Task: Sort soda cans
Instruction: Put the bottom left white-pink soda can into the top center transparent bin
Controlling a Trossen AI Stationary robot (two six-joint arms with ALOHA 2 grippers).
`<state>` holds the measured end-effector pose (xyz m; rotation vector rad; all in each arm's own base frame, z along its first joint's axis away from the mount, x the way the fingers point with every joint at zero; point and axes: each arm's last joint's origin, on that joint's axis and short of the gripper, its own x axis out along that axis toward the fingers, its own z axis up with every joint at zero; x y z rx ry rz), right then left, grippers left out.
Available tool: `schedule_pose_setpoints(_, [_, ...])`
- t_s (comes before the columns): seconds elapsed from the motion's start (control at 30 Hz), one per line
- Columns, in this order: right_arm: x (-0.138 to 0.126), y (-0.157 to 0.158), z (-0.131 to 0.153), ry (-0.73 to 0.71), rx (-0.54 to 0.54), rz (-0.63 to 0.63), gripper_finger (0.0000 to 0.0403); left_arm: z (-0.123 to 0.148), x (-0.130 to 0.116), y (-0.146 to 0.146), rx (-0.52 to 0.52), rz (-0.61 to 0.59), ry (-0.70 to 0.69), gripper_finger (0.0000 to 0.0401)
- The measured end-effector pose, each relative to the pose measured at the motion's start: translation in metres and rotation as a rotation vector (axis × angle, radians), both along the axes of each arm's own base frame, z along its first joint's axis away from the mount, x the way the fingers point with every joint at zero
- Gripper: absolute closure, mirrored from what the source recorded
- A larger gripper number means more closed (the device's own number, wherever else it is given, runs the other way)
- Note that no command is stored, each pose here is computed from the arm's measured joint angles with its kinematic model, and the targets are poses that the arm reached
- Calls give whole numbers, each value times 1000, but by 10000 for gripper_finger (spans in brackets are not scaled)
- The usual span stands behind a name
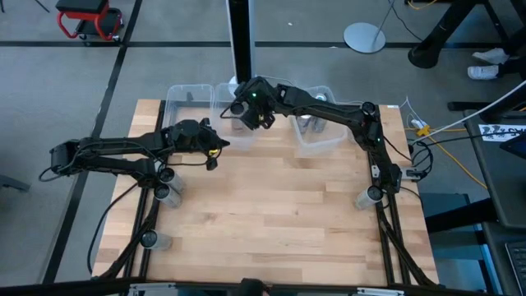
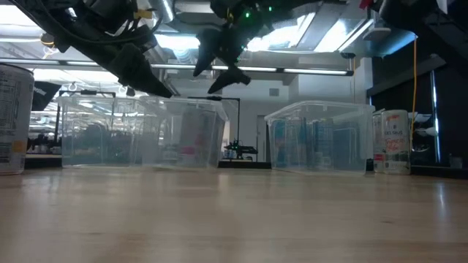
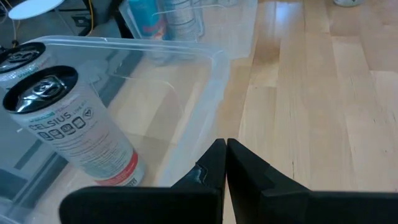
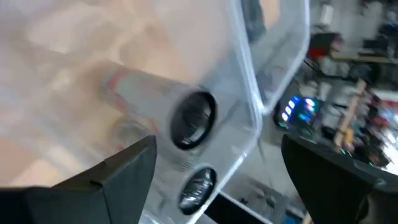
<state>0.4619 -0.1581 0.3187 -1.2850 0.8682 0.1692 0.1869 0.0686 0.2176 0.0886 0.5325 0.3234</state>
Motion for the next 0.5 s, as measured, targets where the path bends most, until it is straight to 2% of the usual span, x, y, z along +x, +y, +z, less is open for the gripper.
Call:
schedule_pose_setpoints(0.3, [-21,51,11,237,103,70,61,1,1,-1,-29,-12,-27,391])
schedule_pose_setpoints(0.4, [-32,69,10,300,159,81,61,2,1,-1,-32,-9,-36,366])
schedule_pose_setpoints(0.5, [-46,86,15,305,171,96,61,4,2,0,-19,-11,-61,322])
